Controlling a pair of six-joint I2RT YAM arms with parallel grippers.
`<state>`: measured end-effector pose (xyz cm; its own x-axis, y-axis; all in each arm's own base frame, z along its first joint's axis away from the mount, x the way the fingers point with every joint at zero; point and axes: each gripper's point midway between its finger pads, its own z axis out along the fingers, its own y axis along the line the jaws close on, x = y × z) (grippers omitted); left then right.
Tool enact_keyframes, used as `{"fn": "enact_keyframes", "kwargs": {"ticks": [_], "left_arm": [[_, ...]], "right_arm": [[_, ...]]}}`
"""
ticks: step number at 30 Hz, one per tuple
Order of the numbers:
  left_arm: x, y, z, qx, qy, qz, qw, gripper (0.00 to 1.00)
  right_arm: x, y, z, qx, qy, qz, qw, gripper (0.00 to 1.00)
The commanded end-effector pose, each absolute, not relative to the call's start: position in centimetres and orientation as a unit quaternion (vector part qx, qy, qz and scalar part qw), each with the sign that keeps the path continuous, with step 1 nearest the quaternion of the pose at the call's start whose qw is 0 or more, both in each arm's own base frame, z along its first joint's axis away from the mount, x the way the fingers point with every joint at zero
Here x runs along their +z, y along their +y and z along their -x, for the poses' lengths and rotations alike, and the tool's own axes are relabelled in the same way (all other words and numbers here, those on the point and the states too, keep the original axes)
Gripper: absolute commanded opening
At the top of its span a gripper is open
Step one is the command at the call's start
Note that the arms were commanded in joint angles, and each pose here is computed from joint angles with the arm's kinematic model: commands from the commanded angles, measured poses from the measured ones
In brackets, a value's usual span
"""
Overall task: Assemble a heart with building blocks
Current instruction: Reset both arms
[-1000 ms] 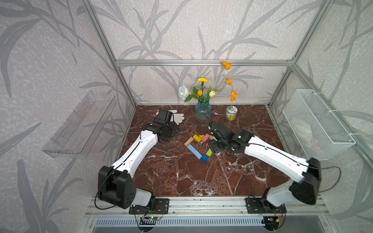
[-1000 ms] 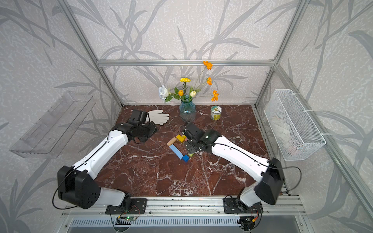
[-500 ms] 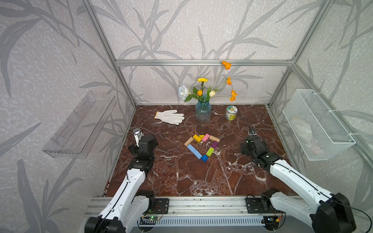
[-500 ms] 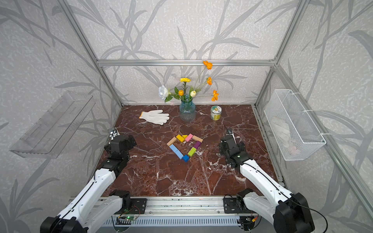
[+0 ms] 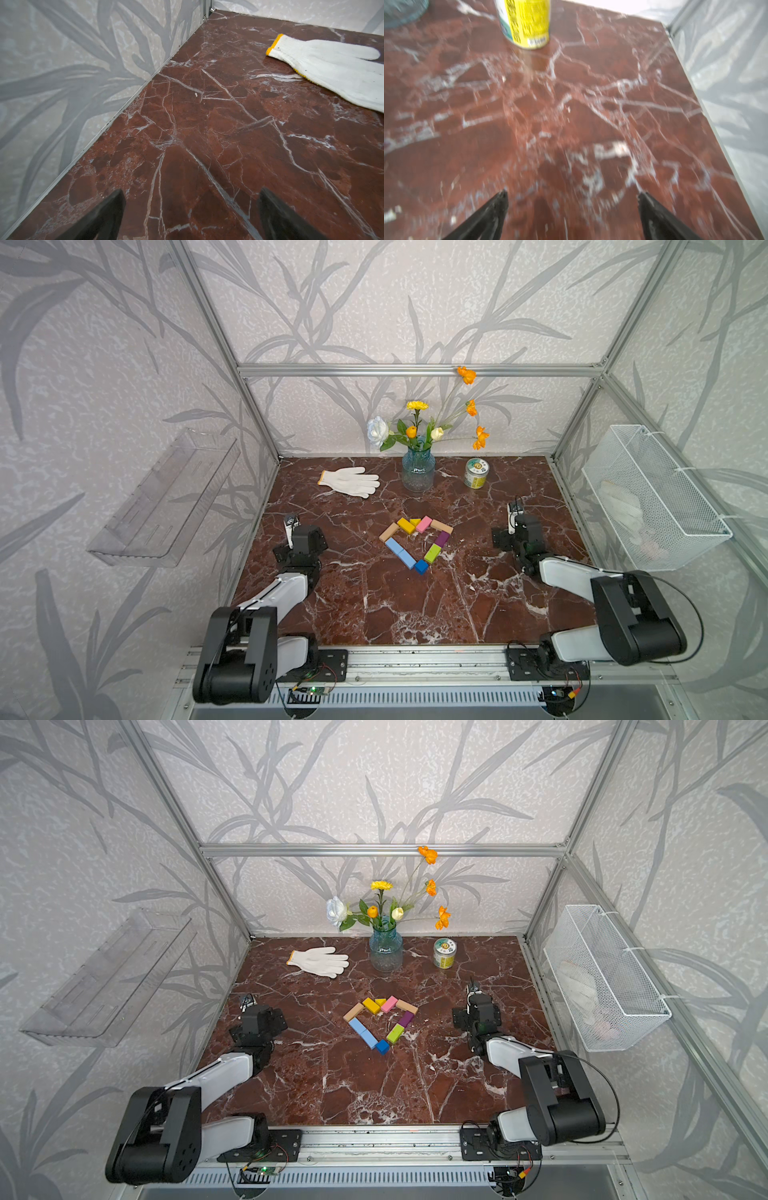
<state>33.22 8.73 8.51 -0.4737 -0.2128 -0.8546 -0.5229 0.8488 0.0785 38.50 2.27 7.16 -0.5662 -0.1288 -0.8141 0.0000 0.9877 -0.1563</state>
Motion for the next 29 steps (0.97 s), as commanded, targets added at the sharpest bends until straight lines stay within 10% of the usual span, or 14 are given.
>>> {"fn": "enact_keyframes", "kwargs": {"ticks": [1,7,29], "left_arm": [[11.2,8.7,-37.3,0.148,0.817,0.208,0.517,1.00],[10.0,6.4,-39.0,0.115,0.820,0.142,0.543,0.99],[9.6,6.0,-38.5,0.114,0.808,0.135,0.562,0.99]], "right_arm": [[9.2,3.3,-40.8,-0.040,0.853,0.054,0.518,0.99],[10.3,1.8,-37.1,-0.049,0.770,0.018,0.635,0.99],[9.2,1.6,-39.4,-0.067,0.824,0.010,0.563,0.99]]}}
